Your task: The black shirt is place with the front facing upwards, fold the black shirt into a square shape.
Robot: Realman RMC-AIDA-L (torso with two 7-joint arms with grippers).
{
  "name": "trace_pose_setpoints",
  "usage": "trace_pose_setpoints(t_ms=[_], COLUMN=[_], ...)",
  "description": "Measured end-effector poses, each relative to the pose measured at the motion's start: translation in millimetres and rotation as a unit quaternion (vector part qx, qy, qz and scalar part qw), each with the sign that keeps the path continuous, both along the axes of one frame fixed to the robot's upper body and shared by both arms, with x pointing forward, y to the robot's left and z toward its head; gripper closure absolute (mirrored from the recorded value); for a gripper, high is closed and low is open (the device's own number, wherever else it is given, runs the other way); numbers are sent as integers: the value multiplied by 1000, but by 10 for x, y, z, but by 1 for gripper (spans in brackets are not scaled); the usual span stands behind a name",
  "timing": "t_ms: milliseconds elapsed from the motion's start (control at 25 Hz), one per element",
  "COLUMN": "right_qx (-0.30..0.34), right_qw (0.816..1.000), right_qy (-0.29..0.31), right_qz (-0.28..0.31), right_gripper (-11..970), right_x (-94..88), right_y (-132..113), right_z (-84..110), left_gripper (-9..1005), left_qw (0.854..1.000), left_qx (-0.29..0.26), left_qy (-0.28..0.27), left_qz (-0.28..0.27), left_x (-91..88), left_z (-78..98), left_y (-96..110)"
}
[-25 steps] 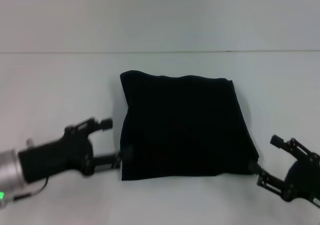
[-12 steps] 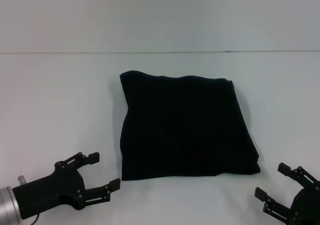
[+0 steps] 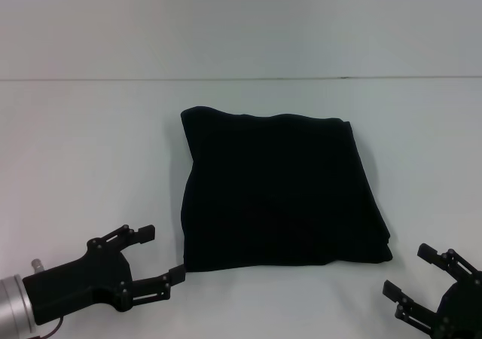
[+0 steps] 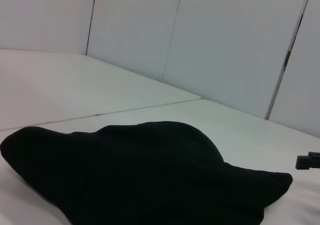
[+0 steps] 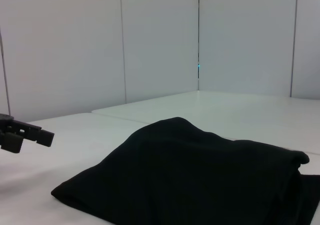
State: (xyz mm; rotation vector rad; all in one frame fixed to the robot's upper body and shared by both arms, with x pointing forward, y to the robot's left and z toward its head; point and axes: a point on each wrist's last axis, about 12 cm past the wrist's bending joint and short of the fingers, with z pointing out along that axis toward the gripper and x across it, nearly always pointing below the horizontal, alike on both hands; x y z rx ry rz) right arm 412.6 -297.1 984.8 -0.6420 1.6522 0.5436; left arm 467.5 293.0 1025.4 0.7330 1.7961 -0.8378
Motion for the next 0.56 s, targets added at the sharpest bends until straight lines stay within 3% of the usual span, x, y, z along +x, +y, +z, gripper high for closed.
trace_pose_setpoints(t_ms=[560], right_qx=[4], right_qw=[1000], right_qy=[-4], right_qz=[4], right_gripper=[77], right_x=[15], right_y=[15], right_z=[16], left_gripper=[49], left_qw=[1000], left_qx=[1], left_qy=[0], left_qz=[2], left_x=[6], left_z=[-3], left_y=[0])
